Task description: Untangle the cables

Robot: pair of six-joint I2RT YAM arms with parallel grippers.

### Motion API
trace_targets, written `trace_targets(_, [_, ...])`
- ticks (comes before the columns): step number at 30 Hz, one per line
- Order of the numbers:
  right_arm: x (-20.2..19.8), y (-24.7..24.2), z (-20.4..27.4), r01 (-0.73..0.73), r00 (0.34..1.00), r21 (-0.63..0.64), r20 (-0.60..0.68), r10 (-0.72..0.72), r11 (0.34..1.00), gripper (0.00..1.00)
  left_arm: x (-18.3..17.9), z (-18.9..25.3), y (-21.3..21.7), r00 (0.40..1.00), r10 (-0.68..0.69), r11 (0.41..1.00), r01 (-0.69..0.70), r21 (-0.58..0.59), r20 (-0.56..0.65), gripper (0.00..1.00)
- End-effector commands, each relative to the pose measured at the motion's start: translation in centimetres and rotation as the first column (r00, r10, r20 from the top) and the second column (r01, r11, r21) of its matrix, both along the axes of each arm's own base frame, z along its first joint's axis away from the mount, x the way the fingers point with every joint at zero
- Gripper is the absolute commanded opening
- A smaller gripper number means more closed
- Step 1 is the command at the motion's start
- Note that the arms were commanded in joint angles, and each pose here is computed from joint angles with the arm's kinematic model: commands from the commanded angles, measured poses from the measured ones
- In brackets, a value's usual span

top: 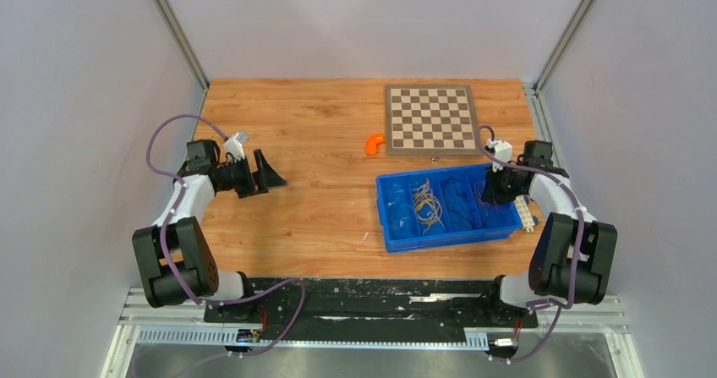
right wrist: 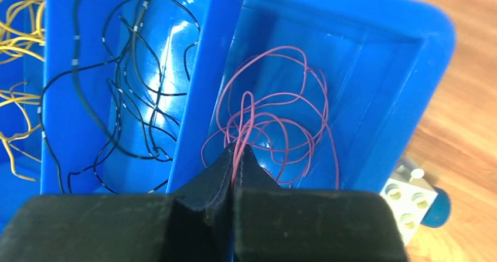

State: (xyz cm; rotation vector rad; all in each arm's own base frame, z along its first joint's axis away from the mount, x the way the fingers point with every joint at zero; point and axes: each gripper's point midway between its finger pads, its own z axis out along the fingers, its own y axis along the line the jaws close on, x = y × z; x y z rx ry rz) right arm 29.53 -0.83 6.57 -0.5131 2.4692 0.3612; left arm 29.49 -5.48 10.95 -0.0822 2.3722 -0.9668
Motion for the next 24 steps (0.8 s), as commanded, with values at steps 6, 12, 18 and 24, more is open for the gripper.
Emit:
trace_targets(6, [0.6,-0.6,-2.8,0.133,0.987,-0.011,-0.091,-0.133,0.991,0.00,0.4,-0.1,0.4,1.000,-0.010,1.000,0.010,0.011,0.028,1.00])
trace_targets(12, [0.3,0.0,-1.7,0.141,0.985,0.020,-0.108,-0.138,0.990,0.14,0.5,0.1,0.5,0.999,-0.014,1.000,0.013,0.022,0.031,1.00])
trace_targets(18, [1.2,0.7,4.8,0.115,0.993,0.050,0.036,-0.117,0.992,0.38,0.8,0.1,0.6,1.000,-0.008,1.000,0.007,0.017,0.026,1.00])
trace_targets(24, [1.4,-0.1,7.8,0.107,0.991,0.003,0.082,-0.107,0.994,0.42,1.1,0.1,0.7,1.000,-0.003,1.000,0.003,0.020,0.026,1.00])
